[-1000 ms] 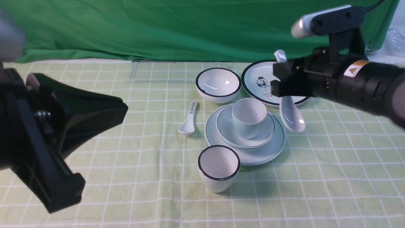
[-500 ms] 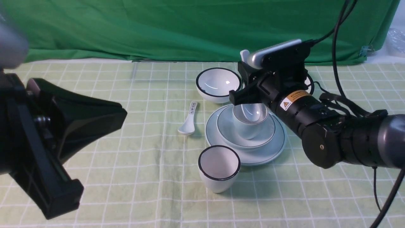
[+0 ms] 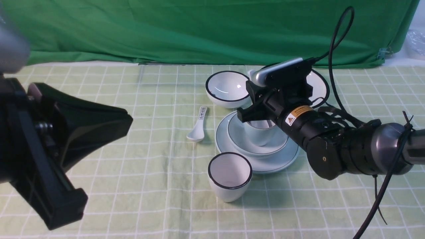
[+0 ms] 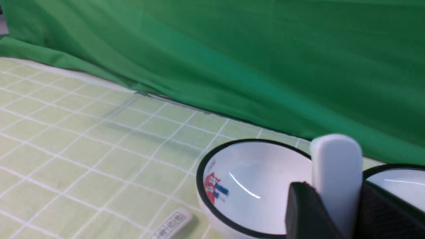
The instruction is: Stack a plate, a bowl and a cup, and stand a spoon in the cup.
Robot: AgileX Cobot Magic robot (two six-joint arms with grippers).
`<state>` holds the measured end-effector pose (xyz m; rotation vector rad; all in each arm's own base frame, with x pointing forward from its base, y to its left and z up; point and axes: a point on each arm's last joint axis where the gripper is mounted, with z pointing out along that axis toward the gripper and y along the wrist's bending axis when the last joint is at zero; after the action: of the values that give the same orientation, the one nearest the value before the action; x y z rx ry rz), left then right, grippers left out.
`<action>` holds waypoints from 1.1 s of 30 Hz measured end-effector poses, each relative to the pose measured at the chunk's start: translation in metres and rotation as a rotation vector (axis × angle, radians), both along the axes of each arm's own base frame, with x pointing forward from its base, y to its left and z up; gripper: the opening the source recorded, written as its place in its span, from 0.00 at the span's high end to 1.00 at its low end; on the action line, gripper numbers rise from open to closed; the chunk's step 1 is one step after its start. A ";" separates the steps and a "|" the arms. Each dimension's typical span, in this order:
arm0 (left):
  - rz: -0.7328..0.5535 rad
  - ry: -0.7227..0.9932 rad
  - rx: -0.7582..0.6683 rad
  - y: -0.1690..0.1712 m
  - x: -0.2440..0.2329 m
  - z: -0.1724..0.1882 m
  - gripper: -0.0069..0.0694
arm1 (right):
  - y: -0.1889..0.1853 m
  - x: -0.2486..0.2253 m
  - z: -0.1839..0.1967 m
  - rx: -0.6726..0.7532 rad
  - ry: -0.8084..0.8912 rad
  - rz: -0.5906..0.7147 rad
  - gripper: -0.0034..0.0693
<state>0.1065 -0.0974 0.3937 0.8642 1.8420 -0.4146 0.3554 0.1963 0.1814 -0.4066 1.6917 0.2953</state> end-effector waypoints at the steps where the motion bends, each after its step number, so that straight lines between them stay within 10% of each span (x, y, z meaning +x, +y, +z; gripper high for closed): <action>1: 0.000 0.002 0.001 0.000 0.000 0.000 0.91 | 0.000 0.000 0.000 0.000 -0.001 0.001 0.55; 18: 0.018 -0.221 -0.152 0.044 -0.048 -0.016 0.91 | -0.042 -0.101 0.122 -0.016 0.105 0.087 0.44; 27: 0.043 -0.389 -0.298 0.052 -0.055 -0.100 0.91 | -0.096 -0.201 0.132 -0.056 0.402 0.120 0.74; 33: 0.045 -0.331 -0.243 0.048 -0.049 -0.150 0.91 | -0.112 -0.230 0.134 -0.024 0.404 0.121 0.78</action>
<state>0.0571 -0.0490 0.2439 0.6778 1.4695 -0.4294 0.1253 0.0839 0.3152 -0.4919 2.0701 0.4701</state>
